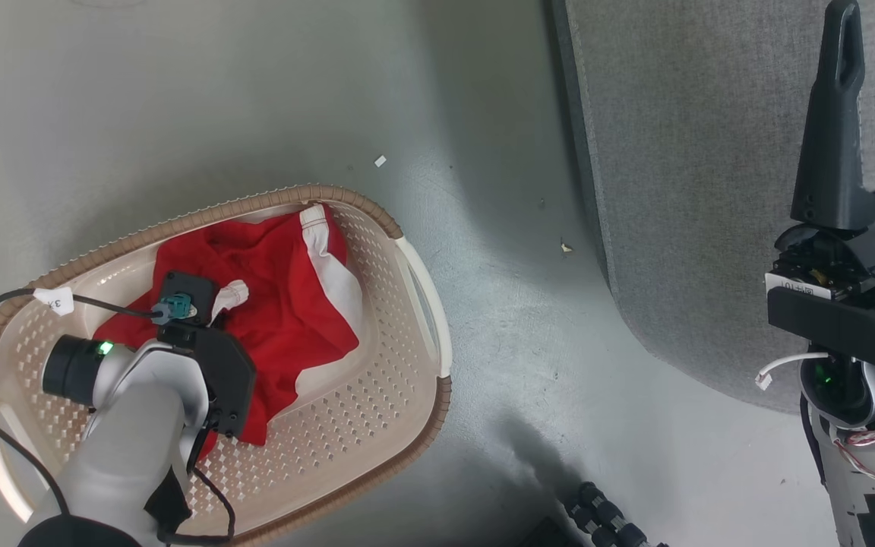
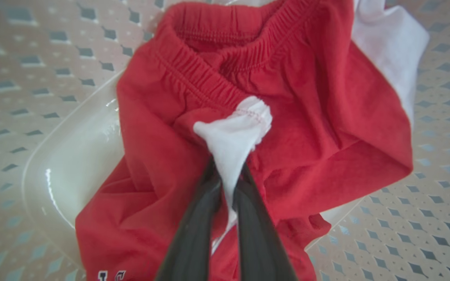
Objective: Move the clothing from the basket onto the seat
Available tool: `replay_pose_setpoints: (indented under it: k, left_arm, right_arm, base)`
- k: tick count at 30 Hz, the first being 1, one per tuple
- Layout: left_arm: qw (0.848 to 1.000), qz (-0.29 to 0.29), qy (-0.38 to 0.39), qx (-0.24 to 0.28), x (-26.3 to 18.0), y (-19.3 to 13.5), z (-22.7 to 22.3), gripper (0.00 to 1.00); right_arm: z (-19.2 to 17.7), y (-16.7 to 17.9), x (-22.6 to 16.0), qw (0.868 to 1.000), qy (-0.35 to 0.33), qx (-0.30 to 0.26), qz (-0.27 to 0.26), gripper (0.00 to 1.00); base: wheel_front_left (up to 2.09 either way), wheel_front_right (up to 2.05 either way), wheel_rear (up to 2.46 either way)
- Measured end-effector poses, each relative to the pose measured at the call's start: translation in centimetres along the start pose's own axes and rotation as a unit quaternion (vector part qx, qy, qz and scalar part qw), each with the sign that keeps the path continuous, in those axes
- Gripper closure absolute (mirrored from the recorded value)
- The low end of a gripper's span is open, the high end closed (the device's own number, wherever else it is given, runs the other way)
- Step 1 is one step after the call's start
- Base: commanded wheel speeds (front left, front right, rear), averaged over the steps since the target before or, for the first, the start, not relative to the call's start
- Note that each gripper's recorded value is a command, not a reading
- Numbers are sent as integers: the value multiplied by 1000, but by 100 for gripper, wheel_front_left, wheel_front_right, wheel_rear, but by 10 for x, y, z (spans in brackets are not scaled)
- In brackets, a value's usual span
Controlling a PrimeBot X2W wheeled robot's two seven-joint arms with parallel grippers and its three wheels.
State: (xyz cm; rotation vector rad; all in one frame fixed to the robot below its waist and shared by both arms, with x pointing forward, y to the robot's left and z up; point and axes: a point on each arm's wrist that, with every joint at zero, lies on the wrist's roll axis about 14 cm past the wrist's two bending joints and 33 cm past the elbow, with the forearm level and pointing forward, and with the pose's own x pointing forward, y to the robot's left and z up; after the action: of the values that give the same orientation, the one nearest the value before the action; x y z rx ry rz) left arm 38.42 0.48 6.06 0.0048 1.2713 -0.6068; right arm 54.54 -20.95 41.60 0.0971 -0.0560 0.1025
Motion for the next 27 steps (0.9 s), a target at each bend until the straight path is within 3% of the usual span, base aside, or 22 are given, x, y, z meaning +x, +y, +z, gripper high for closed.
replay_pose_setpoints:
  k: [11,27]
  left_arm:
    - [1000,-4,-28,0,-13,-3,12,100]
    - [988,-17,-151,30,-72,-26,75,100]
  right_arm:
    - [11,0,0,1000,-10,4,-7,0]
    - [77,0,-4,998,-69,0,-12,0]
  base:
    - [0,0,0]
    - [0,0,0]
